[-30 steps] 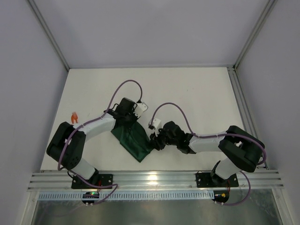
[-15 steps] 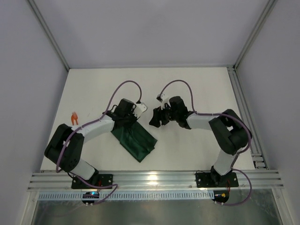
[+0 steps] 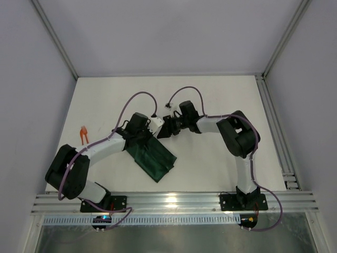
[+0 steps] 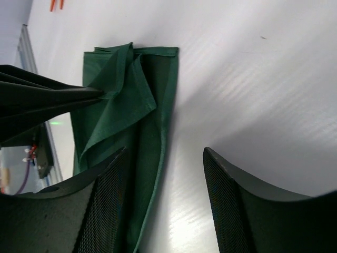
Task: Fold the napkin into a case and place the utensils inside
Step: Fold the 2/3-rectangle-folded napkin at the center of the board.
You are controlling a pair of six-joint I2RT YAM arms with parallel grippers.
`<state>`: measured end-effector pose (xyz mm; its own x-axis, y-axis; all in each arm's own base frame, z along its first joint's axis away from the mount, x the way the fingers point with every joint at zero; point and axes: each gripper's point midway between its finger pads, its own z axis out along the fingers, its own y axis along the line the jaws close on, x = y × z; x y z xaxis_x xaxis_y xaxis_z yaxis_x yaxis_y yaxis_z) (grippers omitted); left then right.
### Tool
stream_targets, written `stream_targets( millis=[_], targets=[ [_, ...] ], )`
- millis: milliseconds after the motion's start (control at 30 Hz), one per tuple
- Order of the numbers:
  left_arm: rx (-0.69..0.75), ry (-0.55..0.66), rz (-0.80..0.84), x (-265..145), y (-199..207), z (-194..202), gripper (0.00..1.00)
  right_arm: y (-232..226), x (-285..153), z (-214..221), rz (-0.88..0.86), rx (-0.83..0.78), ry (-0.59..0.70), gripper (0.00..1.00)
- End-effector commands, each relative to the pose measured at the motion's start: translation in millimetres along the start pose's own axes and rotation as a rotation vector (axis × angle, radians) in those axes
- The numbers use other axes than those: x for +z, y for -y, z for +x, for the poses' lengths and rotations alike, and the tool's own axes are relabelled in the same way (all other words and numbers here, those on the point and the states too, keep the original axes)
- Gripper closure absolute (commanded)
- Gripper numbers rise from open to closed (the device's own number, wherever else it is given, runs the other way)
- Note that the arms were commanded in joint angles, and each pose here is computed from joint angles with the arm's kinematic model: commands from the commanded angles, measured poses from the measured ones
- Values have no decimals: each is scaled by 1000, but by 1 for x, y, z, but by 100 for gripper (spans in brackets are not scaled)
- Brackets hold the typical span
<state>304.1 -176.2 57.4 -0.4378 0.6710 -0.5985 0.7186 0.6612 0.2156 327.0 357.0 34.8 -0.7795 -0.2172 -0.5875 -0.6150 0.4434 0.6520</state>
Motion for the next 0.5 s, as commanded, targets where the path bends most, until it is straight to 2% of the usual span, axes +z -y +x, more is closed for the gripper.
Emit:
stream_targets(
  millis=[0, 467],
  targets=[
    [0, 63, -22, -5, -4, -13, 100, -1, 19, 48, -42, 151, -132, 37],
    [-4, 69, -23, -5, -1, -4, 100, -27, 44, 49, -147, 169, -127, 39]
  ],
)
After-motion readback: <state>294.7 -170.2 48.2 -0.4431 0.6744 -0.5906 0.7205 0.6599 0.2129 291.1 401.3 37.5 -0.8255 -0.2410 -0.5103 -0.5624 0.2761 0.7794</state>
